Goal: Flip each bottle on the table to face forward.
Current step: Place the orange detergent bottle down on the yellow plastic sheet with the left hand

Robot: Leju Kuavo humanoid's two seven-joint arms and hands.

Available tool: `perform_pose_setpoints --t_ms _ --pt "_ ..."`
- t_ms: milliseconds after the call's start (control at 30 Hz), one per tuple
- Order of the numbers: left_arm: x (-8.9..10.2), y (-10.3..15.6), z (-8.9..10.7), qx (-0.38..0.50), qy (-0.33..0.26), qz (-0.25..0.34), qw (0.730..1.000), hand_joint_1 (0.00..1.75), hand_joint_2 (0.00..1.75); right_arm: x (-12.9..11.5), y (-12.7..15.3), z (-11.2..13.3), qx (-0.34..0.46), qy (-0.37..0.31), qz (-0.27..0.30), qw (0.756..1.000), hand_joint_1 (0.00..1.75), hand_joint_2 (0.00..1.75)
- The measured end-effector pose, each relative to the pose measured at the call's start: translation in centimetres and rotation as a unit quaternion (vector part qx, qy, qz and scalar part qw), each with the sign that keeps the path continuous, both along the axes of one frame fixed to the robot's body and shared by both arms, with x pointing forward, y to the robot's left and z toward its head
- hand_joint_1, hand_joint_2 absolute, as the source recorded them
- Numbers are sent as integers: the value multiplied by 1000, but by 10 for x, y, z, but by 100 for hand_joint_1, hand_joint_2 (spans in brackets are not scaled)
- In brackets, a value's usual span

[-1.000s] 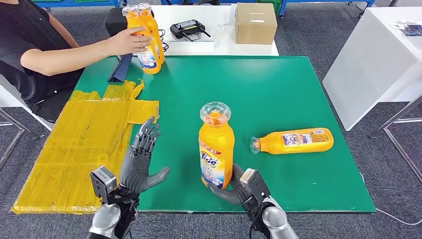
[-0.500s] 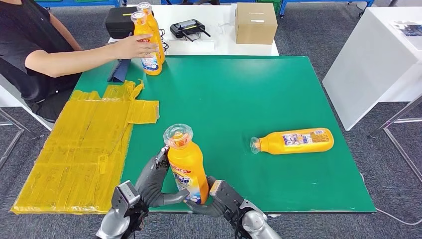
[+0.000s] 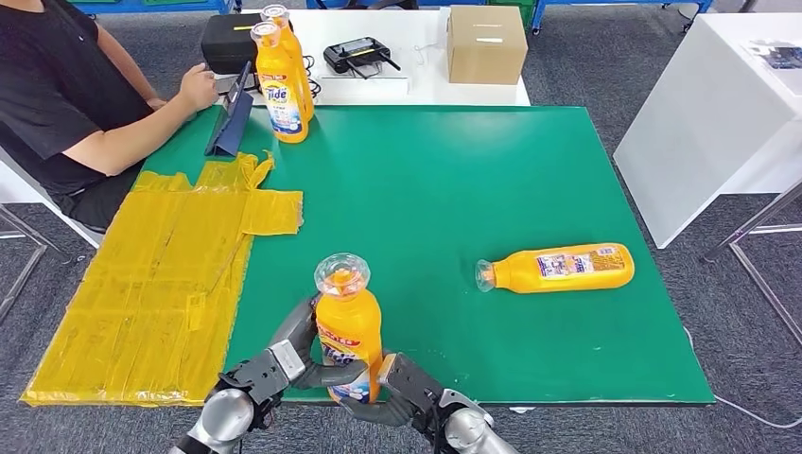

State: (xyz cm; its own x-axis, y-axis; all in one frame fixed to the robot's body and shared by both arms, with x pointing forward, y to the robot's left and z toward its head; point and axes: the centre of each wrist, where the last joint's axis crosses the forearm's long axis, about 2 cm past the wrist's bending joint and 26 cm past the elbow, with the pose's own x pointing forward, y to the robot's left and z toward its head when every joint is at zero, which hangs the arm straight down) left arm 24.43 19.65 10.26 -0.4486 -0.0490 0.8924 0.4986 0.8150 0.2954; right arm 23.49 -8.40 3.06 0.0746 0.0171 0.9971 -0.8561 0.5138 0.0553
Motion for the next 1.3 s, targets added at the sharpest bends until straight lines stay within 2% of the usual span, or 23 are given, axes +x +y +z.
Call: perform_pose_setpoints --t_ms 333,800,833,933,967,1067,1167,1233,1300 --pt "14 16 -19 77 29 -16 997 175 175 4 -2 -4 -20 8 7 1000 175 175" --pt "19 20 -21 82 32 -18 996 175 175 7 -3 -4 -26 6 11 1000 175 175" --pt "19 20 -22 77 33 -18 996 175 175 7 -3 -4 -26 5 10 1000 170 175" --pt "18 22 -21 57 35 -11 998 175 175 8 -3 -4 -28 -3 -3 1000 39 175" --pt "17 24 -20 51 34 -4 998 175 175 9 -4 -3 -32 -11 -11 999 0 175" --pt "16 33 -13 52 9 48 997 175 175 14 -13 0 -52 -47 -40 997 0 175" --pt "19 49 4 96 -56 145 983 175 175 25 -35 10 -63 -89 -76 991 0 175" --pt "22 62 19 135 -116 219 959 175 175 30 -56 17 -62 -114 -99 987 0 175" --pt "23 74 33 180 -184 292 921 175 175 32 -81 25 -58 -137 -124 981 0 175"
